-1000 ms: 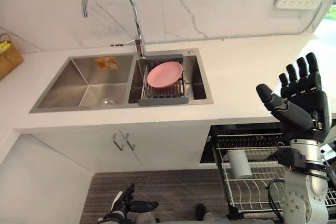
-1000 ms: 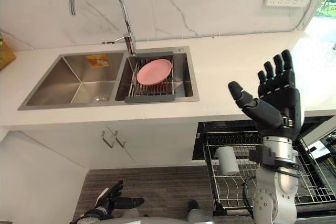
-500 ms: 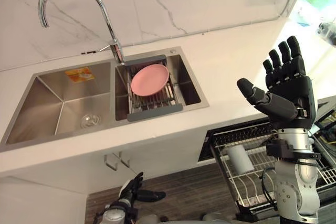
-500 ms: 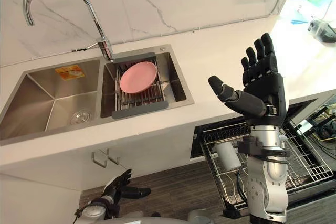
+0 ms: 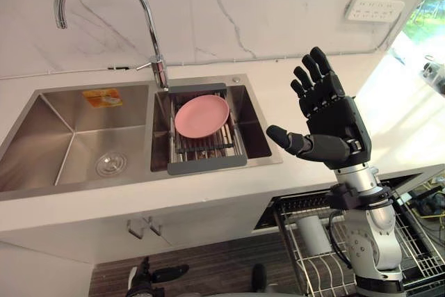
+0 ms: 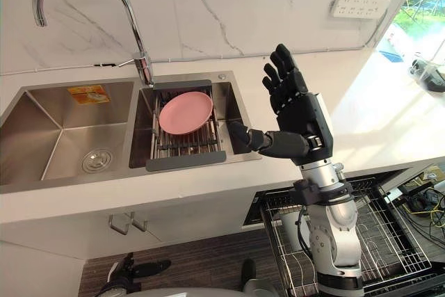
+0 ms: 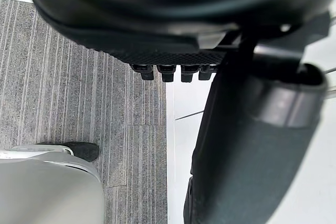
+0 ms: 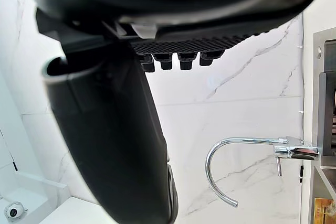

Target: Walk over to the sink, pick up the cup, carry it to the dishwasher, place the cup inside the dishwasher, then close the dishwasher door

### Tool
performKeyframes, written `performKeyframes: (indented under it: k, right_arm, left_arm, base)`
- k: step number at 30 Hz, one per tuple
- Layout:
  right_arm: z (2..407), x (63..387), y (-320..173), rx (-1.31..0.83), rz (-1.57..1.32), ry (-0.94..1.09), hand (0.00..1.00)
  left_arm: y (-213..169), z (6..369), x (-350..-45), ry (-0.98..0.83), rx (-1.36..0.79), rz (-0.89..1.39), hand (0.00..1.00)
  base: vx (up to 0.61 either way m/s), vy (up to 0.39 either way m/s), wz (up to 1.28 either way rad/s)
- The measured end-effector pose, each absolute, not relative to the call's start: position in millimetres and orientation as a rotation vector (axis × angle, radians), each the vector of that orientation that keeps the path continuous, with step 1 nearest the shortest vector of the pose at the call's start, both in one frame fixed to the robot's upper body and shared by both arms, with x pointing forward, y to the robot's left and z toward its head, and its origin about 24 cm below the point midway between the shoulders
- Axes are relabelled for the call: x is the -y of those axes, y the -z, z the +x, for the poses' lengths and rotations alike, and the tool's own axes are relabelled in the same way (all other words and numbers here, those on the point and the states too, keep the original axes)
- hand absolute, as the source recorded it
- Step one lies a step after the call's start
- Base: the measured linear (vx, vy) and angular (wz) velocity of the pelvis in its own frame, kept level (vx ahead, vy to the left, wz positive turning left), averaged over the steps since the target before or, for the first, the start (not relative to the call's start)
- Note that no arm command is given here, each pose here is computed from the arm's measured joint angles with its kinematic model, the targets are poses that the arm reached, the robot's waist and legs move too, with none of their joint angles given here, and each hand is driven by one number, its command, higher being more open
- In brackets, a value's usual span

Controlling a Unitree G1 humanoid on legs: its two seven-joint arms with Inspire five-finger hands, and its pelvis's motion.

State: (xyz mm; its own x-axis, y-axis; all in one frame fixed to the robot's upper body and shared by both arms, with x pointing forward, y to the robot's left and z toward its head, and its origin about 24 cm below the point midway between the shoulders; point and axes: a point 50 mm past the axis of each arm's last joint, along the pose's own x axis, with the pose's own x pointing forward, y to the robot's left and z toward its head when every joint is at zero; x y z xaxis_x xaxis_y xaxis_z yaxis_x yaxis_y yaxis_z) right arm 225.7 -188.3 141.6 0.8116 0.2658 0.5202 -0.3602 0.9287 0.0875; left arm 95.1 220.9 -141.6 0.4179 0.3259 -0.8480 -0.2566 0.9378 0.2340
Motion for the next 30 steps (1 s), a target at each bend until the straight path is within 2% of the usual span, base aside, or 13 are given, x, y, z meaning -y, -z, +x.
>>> performKeyframes:
  k: [9, 12, 16, 19, 24, 30]
  right_arm:
    - [226.7, 195.0, -141.3, 0.504, 0.086, -0.258, 1.00]
    - [228.5, 201.2, -141.5, 0.472, -0.097, -0.157, 1.00]
    - [232.8, 209.6, -148.9, 0.458, -0.563, 0.019, 1.00]
    - [235.1, 212.1, -155.6, 0.474, -0.774, 0.072, 1.00]
    - [236.3, 207.3, -158.7, 0.500, -0.970, 0.057, 1.00]
    - [244.7, 180.9, -161.8, 0.577, -1.075, -0.048, 1.00]
  left_arm:
    - [141.8, 96.2, -219.4, -0.318, -1.079, 0.067, 1.00]
    - [142.5, 96.1, -217.6, -0.265, -1.091, 0.072, 1.00]
    - [148.6, 87.4, -215.6, -0.233, -1.164, 0.069, 1.00]
    - [151.8, 78.8, -216.4, -0.242, -1.204, 0.064, 1.00]
    - [153.3, 72.9, -219.7, -0.222, -1.231, 0.122, 1.00]
    - [154.5, 69.6, -224.9, -0.206, -1.259, 0.157, 1.00]
  base:
    - [0.00, 0.000, 0.03]
    - [0.02, -0.022, 0.05]
    - [0.05, -0.037, 0.03]
    - [0.02, -0.014, -0.06]
    - [-0.01, 0.002, 0.00]
    - [-0.04, -0.025, 0.07]
